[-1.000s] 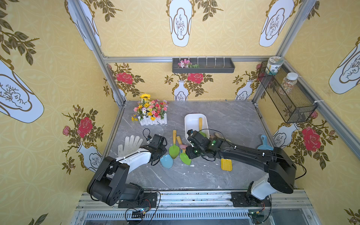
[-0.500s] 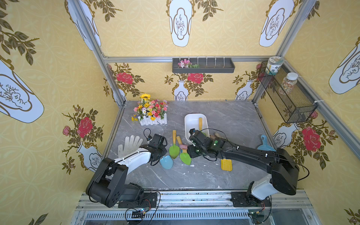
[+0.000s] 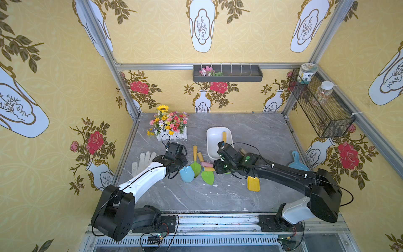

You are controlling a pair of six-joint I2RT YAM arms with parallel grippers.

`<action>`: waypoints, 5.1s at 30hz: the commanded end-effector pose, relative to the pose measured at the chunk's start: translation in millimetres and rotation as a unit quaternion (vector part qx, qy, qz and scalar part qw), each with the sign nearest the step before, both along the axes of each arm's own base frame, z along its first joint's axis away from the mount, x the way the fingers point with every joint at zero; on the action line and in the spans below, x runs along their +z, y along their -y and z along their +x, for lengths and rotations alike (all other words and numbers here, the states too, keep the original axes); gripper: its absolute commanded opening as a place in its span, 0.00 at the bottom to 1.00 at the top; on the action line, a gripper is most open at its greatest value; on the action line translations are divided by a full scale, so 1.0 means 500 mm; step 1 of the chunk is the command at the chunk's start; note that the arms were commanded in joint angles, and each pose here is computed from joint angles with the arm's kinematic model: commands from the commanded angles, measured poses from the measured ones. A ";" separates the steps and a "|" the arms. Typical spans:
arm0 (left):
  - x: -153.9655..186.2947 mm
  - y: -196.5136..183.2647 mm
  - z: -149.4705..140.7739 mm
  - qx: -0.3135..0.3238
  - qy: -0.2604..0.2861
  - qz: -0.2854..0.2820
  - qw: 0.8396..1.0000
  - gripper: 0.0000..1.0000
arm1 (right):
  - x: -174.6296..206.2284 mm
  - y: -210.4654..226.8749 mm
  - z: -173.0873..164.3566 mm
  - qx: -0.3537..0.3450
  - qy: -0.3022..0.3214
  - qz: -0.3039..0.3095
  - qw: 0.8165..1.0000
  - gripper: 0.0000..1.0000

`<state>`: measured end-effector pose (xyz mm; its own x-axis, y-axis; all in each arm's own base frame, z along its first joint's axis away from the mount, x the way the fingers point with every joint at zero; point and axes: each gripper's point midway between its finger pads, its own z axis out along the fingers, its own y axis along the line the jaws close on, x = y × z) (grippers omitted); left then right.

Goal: Put the shovel into the storage box
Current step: Pick up the shovel from the center of the board, then place the shovel in the storage box, then pick up the shovel from the center of the board.

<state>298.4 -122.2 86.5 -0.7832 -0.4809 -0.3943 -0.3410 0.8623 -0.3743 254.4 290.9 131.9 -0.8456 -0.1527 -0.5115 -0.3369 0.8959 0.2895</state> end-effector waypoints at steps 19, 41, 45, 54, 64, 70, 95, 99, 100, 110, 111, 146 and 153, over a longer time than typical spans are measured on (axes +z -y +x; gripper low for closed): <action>0.120 0.193 0.144 -0.125 0.052 -0.033 0.990 0.05 | 0.020 0.109 0.021 -0.096 -0.006 0.037 0.995 0.53; 0.070 0.385 0.302 -0.223 0.058 -0.028 0.973 0.04 | 0.017 0.156 0.013 -0.127 -0.002 0.028 0.991 0.53; 0.037 0.389 0.318 -0.221 0.054 -0.013 0.974 0.04 | 0.020 0.161 0.013 -0.128 0.000 0.027 0.991 0.53; -0.009 0.382 0.331 -0.218 0.049 0.012 0.975 0.04 | 0.016 0.172 0.013 -0.133 -0.003 0.026 0.991 0.54; -0.065 0.362 0.325 -0.203 0.027 0.036 0.978 0.07 | 0.007 0.170 0.014 -0.134 -0.009 0.024 0.991 0.54; -0.074 0.363 0.329 -0.201 0.026 0.037 0.979 0.10 | 0.003 0.171 0.016 -0.135 -0.011 0.023 0.990 0.54; 0.032 0.378 0.322 -0.209 0.067 0.012 0.976 0.35 | 0.003 0.167 0.018 -0.136 -0.015 0.026 0.990 0.55; 0.069 0.381 0.308 -0.215 0.079 0.000 0.973 0.35 | 0.010 0.162 0.021 -0.134 -0.013 0.030 0.990 0.56; 0.078 0.381 0.306 -0.216 0.082 -0.003 0.973 0.35 | 0.009 0.162 0.021 -0.134 -0.013 0.030 0.990 0.56; 0.148 0.374 0.263 -0.224 0.106 -0.031 0.968 0.36 | 0.018 0.158 0.023 -0.131 -0.011 0.033 0.991 0.58; 0.153 0.372 0.258 -0.225 0.106 -0.034 0.968 0.37 | 0.019 0.158 0.024 -0.130 -0.011 0.032 0.991 0.58; 0.143 0.250 -0.094 -0.229 0.110 -0.177 0.951 0.46 | -0.005 0.209 0.037 -0.183 -0.043 -0.009 0.982 0.64; 0.107 0.291 -0.136 -0.260 0.096 -0.184 0.943 0.46 | -0.037 0.279 0.026 -0.233 -0.072 -0.030 0.969 0.63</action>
<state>231.9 -255.4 135.1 -0.8868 -0.1900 -0.4214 0.1614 0.7269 -0.6675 272.6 165.3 119.4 -0.8890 0.2059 -0.4090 0.0970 0.9576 0.2713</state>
